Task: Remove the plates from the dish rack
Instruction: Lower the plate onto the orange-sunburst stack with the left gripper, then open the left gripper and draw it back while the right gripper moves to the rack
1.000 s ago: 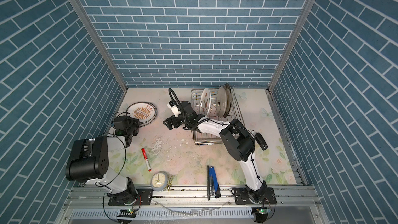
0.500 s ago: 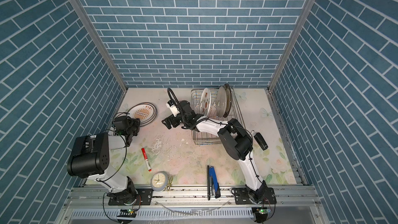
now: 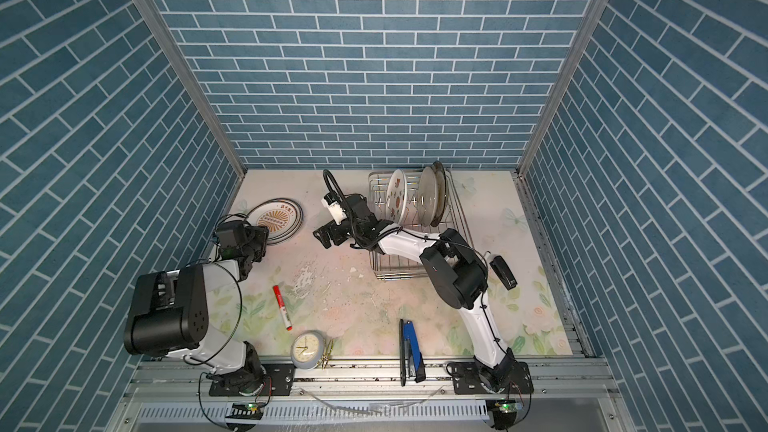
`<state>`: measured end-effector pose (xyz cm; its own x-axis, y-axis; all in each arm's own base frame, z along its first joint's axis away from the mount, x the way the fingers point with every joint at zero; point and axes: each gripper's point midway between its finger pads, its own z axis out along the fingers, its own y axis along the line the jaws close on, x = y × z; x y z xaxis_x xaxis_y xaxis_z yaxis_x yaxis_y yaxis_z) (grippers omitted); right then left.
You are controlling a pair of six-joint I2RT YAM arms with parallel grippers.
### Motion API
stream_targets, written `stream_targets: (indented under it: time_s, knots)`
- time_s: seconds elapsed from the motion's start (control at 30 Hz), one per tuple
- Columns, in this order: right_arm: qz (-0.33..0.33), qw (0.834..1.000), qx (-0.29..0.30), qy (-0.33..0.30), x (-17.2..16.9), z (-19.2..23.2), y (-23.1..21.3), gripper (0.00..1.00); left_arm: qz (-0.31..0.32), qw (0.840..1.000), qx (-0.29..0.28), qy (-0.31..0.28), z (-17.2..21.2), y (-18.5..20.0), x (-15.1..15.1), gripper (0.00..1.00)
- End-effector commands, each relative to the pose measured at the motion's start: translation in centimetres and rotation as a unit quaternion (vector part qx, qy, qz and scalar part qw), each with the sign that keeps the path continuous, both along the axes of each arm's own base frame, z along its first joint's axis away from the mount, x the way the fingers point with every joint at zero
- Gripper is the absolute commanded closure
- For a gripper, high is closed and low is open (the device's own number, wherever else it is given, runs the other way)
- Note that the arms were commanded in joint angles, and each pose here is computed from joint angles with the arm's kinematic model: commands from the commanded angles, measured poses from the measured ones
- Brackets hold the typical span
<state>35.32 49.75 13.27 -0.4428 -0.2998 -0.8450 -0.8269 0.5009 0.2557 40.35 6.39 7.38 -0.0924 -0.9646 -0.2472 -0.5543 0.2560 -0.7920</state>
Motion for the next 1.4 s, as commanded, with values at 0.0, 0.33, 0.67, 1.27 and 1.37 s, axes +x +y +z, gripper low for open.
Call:
stream_targets:
  time_s: [0.0, 0.33, 0.67, 1.27, 1.37]
  knots:
    - [0.0, 1.0, -0.002, -0.016, 0.1, 0.5, 0.2, 0.01, 0.0, 1.0, 0.011, 0.021, -0.1, 0.3, -0.4, 0.49]
    - [0.0, 1.0, -0.001, -0.016, 0.1, 0.3, 0.3, 0.01, -0.002, 1.0, 0.025, 0.011, 1.6, 0.1, -1.2, 0.49]
    - [-0.007, 1.0, -0.004, -0.025, -0.2, 0.9, -0.5, 0.01, -0.031, 0.999, 0.029, -0.003, 2.9, -1.4, -0.3, 0.48]
    - [-0.088, 0.988, -0.026, -0.125, -1.7, 7.5, -5.0, 0.01, -0.165, 0.958, 0.187, -0.143, 13.3, -11.5, -4.0, 0.0]
    - [-0.162, 0.978, -0.038, -0.128, -0.9, 8.7, -8.1, 0.01, -0.2, 0.942, 0.195, -0.187, 15.2, -14.3, -5.5, 0.0]
